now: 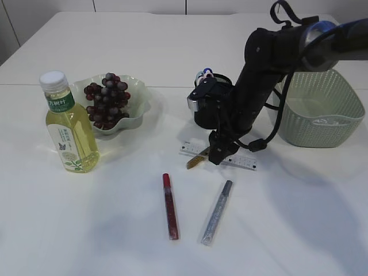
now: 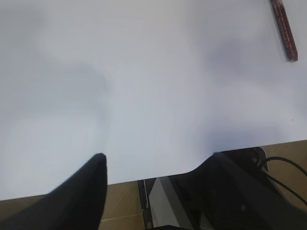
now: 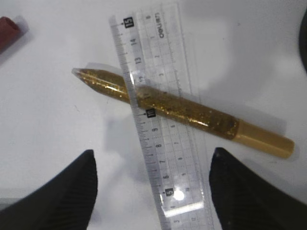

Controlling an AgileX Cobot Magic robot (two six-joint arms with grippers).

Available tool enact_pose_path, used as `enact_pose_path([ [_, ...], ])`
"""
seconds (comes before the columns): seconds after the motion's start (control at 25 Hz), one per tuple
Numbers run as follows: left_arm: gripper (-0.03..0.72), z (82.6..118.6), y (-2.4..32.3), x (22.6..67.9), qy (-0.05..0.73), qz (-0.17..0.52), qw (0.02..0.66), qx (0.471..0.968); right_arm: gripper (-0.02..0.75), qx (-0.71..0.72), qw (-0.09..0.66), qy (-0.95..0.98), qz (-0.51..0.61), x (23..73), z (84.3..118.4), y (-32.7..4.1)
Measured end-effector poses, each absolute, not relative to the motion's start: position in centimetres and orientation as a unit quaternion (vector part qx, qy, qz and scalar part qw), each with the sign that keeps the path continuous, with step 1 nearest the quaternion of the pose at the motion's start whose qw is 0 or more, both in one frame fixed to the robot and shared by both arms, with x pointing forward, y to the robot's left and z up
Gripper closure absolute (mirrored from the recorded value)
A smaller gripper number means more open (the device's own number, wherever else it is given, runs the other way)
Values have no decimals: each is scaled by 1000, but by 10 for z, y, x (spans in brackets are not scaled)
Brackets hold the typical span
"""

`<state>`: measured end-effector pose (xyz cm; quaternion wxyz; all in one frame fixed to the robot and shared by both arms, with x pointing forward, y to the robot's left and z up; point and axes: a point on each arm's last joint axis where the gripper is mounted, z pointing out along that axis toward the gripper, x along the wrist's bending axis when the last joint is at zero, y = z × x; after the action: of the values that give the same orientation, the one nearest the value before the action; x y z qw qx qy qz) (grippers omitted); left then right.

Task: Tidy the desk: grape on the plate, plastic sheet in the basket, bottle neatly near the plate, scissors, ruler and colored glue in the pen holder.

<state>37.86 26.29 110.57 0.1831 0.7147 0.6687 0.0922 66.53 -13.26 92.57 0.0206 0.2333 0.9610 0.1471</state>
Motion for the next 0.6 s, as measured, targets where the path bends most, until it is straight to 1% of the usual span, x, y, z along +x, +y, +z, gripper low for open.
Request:
enact_pose_path([
  [0.28, 209, 1106, 263, 379, 669, 92, 183, 715, 174, 235, 10, 962, 139, 667, 911, -132],
  [0.6, 209, 1106, 263, 379, 669, 92, 183, 715, 174, 233, 19, 963, 137, 670, 910, -133],
])
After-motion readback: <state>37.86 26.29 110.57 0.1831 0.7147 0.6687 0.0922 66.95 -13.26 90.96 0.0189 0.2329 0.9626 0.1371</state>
